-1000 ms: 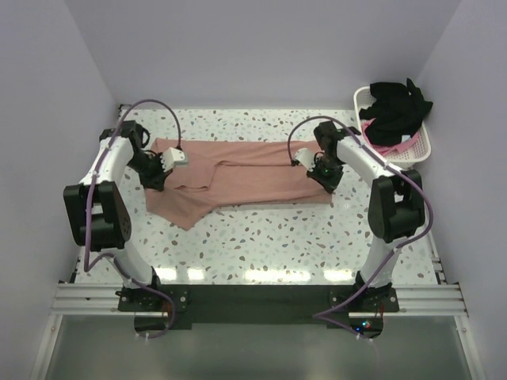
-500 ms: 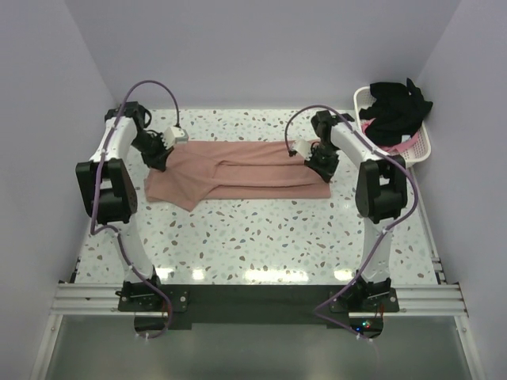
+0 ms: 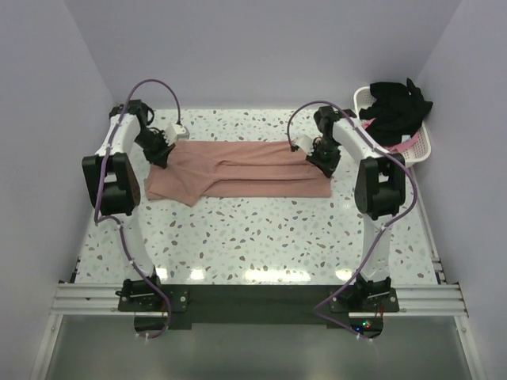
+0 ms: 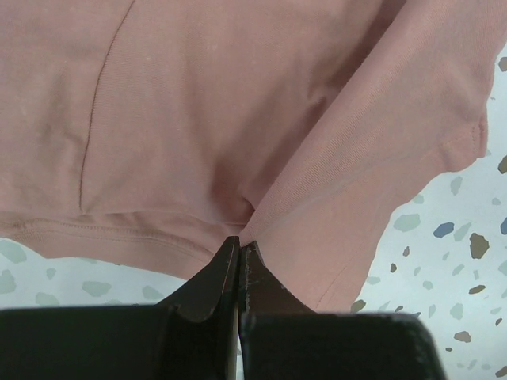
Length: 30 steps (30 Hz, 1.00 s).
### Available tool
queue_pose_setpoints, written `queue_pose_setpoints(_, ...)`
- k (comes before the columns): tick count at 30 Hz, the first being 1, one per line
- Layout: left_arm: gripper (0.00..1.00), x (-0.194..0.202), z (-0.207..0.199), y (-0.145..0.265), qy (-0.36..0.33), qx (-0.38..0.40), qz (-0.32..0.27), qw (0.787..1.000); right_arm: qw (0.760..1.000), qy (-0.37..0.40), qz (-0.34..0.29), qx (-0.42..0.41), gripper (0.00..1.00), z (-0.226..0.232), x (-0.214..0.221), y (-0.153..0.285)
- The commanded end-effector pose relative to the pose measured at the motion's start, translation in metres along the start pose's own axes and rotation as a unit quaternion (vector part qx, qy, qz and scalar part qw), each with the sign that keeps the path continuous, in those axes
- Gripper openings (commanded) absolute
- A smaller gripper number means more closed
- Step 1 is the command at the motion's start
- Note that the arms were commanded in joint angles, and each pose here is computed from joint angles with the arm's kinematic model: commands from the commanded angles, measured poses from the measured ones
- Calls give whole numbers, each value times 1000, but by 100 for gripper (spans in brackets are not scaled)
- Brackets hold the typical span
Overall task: Fold and stack the t-shirts
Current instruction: Fold the tshirt
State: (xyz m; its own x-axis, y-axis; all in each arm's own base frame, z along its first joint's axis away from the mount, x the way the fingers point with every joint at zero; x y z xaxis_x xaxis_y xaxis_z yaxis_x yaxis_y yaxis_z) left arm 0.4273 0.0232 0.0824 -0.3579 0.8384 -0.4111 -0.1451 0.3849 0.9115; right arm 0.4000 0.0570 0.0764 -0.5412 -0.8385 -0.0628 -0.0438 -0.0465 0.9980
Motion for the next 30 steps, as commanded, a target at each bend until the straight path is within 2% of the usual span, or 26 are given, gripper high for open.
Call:
queue_pose_setpoints(1, 0, -10, 19, 8, -12, -36, -8, 999, 1000, 5, 7, 9, 0, -9, 1, 6)
queue_pose_setpoints(20, 0, -7, 38, -13, 4, -49, -5, 999, 999, -17, 17, 34, 0, -30, -9, -12)
queue_pose_setpoints(21, 3, -8, 41, -15, 10, -55, -5, 998, 999, -22, 22, 38, 0, -32, -8, -15)
queue_pose_setpoints(22, 12, -8, 43, -15, 15, -59, -6, 998, 999, -25, 23, 40, 5, -33, -8, -15)
queue_pose_setpoints(24, 19, -9, 47, -13, 39, -70, -12, 997, 998, -35, 29, 45, 18, -34, -7, -14)
queue_pose_setpoints(25, 27, -11, 50, -10, 49, -76, -17, 996, 997, -42, 30, 49, 36, -35, -6, -11)
queue_pose_setpoints(26, 29, -14, 50, -7, 59, -77, -28, 995, 997, -50, 29, 49, 43, -34, -7, -8)
queue_pose_setpoints(28, 34, -12, 46, 7, 104, -79, -46, 990, 996, -75, 15, 48, 50, -30, -11, 7)
queue_pose_setpoints(30, 36, -14, 38, 28, 141, -82, -76, 984, 994, -103, 3, 39, 51, -24, -14, 19)
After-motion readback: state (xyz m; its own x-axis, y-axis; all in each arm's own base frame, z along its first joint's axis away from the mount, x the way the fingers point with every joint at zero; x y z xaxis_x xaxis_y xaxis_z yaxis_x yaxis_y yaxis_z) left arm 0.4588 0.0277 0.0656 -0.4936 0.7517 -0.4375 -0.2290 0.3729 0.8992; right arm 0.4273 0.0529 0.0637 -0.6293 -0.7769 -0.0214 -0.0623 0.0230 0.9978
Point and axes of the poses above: each gripper's point midway between its finger pads, its own y axis back along the fingers, its own z axis along the line the jaws close on, x = y × z, the point moved 1 cm from there along y, back along the fingers, and after that the axes turned 7 degrees about -y, right-handed, at the moved point
